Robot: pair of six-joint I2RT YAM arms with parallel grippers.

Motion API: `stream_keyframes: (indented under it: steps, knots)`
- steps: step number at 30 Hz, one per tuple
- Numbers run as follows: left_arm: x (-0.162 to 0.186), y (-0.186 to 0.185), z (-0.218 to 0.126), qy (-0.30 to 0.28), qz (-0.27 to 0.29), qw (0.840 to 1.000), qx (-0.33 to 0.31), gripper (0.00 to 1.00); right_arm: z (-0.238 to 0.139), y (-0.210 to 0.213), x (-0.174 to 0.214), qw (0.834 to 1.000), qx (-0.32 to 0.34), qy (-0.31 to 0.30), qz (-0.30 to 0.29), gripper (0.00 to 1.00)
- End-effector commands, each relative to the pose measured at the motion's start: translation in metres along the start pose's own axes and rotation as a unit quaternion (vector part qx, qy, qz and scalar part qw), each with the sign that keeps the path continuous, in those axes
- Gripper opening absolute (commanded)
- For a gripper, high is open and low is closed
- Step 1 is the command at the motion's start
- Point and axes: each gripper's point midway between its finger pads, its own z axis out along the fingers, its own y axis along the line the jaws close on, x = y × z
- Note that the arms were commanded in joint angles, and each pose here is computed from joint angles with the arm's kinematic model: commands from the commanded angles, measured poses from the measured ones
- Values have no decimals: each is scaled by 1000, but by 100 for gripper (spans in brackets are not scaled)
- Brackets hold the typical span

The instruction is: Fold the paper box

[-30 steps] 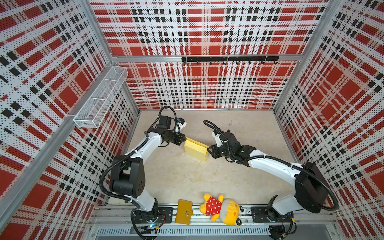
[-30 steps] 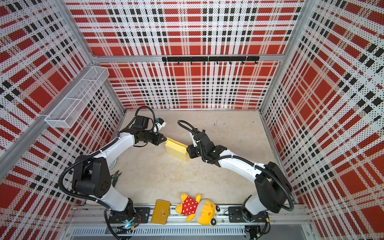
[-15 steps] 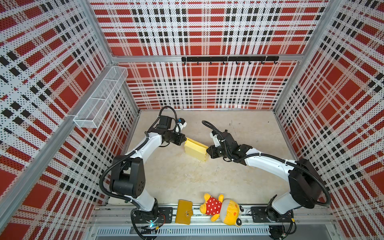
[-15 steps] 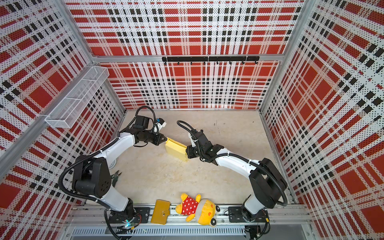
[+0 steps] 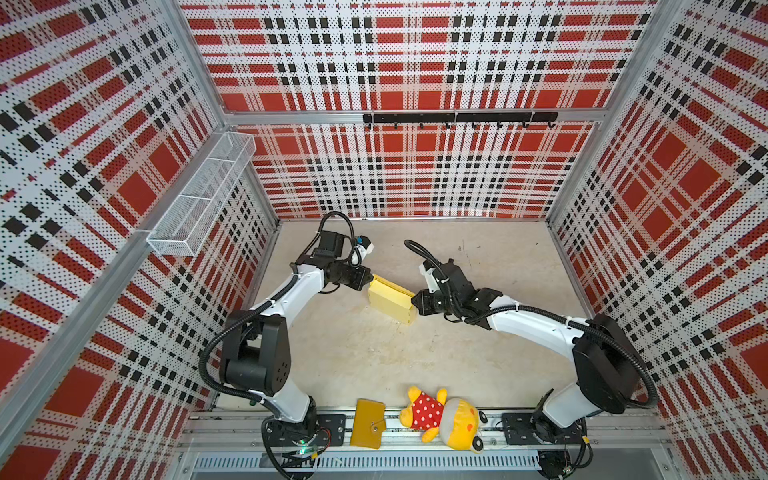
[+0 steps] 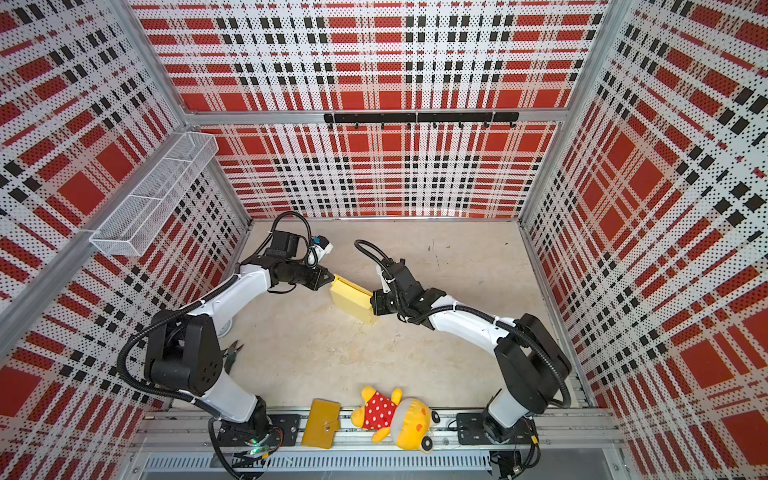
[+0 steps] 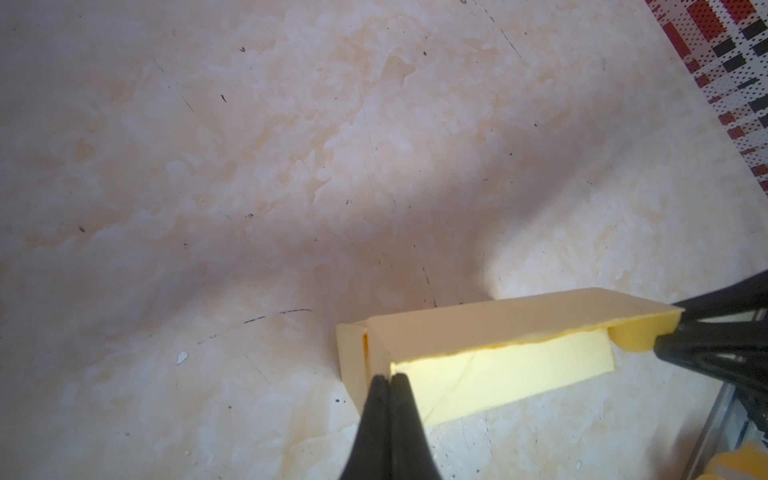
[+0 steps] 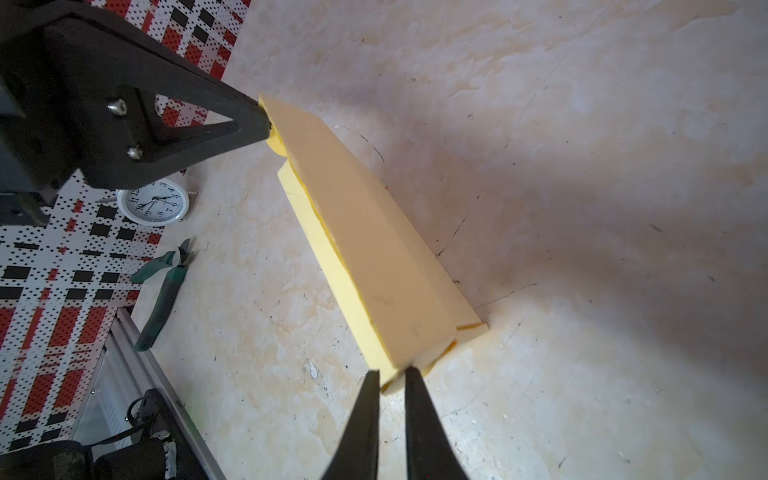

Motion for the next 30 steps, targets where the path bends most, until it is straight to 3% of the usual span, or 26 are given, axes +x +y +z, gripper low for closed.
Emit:
stream_keyframes:
  steps: [1,30]
  knots:
    - [10,-13,8,12,-5,1000,20,2,3,15,-25,999,-24,-43,3,14]
    - [16,-16,16,21,-12,999,28,0,11,5,-31,997,-6,-67,38,6]
